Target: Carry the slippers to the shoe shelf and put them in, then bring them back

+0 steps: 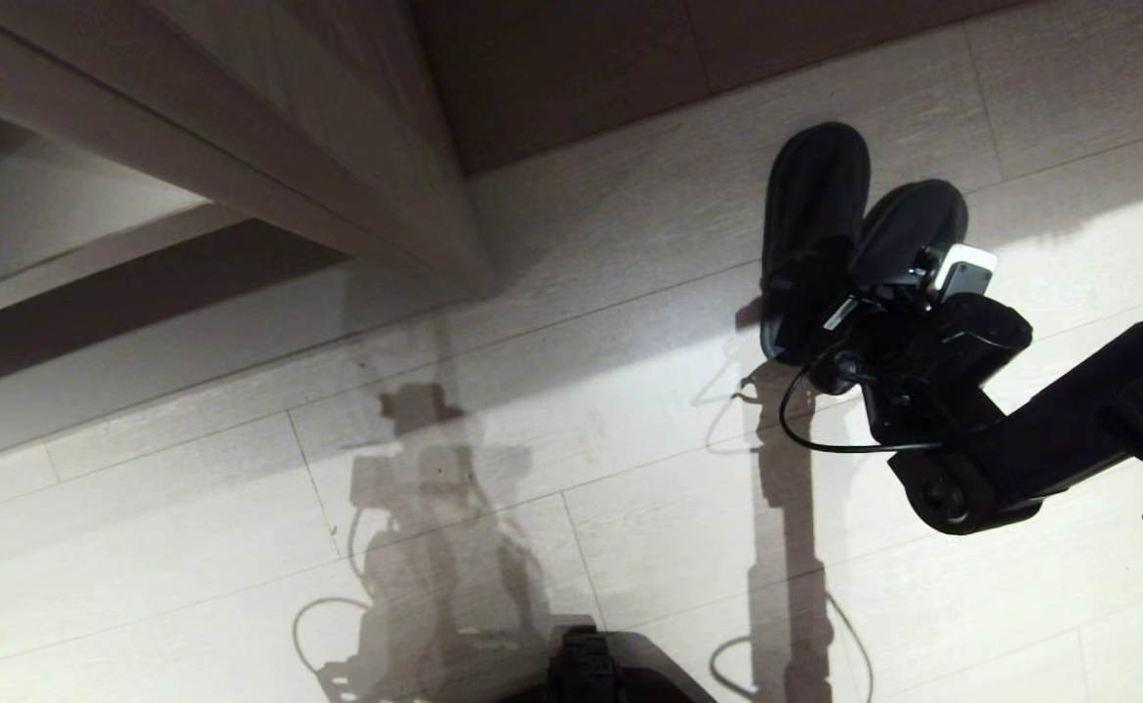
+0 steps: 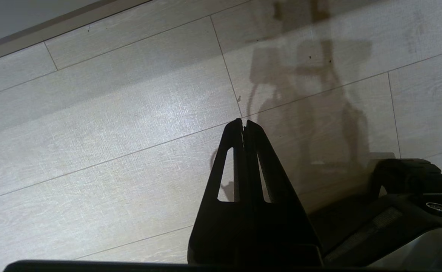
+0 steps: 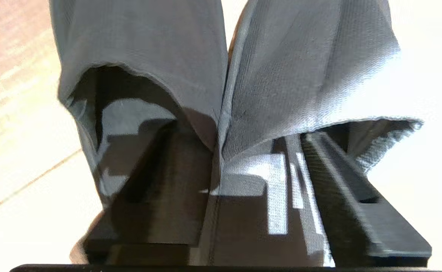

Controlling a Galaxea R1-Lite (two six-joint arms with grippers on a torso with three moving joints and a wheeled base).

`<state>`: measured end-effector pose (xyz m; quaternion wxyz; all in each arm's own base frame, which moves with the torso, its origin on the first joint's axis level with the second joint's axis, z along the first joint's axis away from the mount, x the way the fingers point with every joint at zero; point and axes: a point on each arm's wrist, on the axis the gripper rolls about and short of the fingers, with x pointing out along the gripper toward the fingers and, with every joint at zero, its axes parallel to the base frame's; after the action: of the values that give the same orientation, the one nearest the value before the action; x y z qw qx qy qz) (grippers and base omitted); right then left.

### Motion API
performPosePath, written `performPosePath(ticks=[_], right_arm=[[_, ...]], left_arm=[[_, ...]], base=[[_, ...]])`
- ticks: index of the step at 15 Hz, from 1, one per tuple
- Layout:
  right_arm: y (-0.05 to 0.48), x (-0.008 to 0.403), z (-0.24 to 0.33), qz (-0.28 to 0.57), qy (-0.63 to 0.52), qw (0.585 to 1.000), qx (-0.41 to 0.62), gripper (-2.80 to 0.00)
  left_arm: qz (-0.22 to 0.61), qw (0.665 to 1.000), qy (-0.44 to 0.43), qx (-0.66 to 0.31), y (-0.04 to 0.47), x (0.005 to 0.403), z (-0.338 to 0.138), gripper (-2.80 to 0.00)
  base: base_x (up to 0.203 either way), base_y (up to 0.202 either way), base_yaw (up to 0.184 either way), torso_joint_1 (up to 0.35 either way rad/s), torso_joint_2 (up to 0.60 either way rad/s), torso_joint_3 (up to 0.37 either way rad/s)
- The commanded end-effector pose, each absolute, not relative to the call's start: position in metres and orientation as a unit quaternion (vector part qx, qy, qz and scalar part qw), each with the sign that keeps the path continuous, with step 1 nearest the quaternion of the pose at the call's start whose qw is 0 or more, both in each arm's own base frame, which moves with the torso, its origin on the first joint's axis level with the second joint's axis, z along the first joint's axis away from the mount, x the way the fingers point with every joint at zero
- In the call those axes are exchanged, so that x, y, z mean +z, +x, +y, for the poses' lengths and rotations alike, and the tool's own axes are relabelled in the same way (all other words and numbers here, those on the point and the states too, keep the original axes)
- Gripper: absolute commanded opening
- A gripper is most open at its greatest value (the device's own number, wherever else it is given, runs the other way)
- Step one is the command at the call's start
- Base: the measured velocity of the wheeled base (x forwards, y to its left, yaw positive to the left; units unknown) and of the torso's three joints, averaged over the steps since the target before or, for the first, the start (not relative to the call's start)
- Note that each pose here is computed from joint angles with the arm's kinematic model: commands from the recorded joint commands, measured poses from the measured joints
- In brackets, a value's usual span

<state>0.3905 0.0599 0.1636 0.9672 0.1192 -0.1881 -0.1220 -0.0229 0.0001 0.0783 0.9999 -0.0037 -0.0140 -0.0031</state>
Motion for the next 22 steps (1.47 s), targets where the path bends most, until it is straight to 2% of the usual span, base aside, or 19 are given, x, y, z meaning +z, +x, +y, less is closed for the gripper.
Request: performPosePath(ticks=[1, 8, 13, 14, 19, 22], right_arm=[[0.388, 0.159, 0.060, -0.182, 0.115, 0.969, -0.123, 0.00], [0.361, 0.141, 0.065, -0.124, 0.091, 0.984, -0.087, 0.00], [0.311, 0.163, 0.076, -0.123, 0.092, 0.988, -0.007, 0.00], [0.303, 0.169, 0.077, -0.128, 0.093, 0.987, 0.007, -2.80], [0.258, 0.167, 0.071, -0.102, 0.052, 0.992, 0.060, -2.80], [0.228, 0.179, 0.065, -0.120, 0.041, 0.988, 0.082, -2.80]], left_arm=[[-0.010, 1.000, -0.004, -0.003, -0.022, 0.076, 0.000, -2.80], [-0.010, 1.000, -0.004, -0.003, -0.022, 0.076, 0.000, -2.80], [-0.010, 1.000, -0.004, -0.003, -0.022, 0.076, 0.000, -2.80], [-0.011, 1.000, -0.004, -0.003, -0.022, 0.076, 0.000, -2.80], [-0.010, 1.000, -0.004, -0.004, -0.022, 0.076, 0.000, -2.80], [-0.010, 1.000, -0.004, -0.003, -0.022, 0.076, 0.000, -2.80]], base=[[0.000, 0.000, 0.000, 0.000, 0.00, 0.000], [0.000, 0.000, 0.000, 0.000, 0.00, 0.000], [0.000, 0.000, 0.000, 0.000, 0.00, 0.000], [0.000, 0.000, 0.000, 0.000, 0.00, 0.000], [0.000, 0.000, 0.000, 0.000, 0.00, 0.000], [0.000, 0.000, 0.000, 0.000, 0.00, 0.000]])
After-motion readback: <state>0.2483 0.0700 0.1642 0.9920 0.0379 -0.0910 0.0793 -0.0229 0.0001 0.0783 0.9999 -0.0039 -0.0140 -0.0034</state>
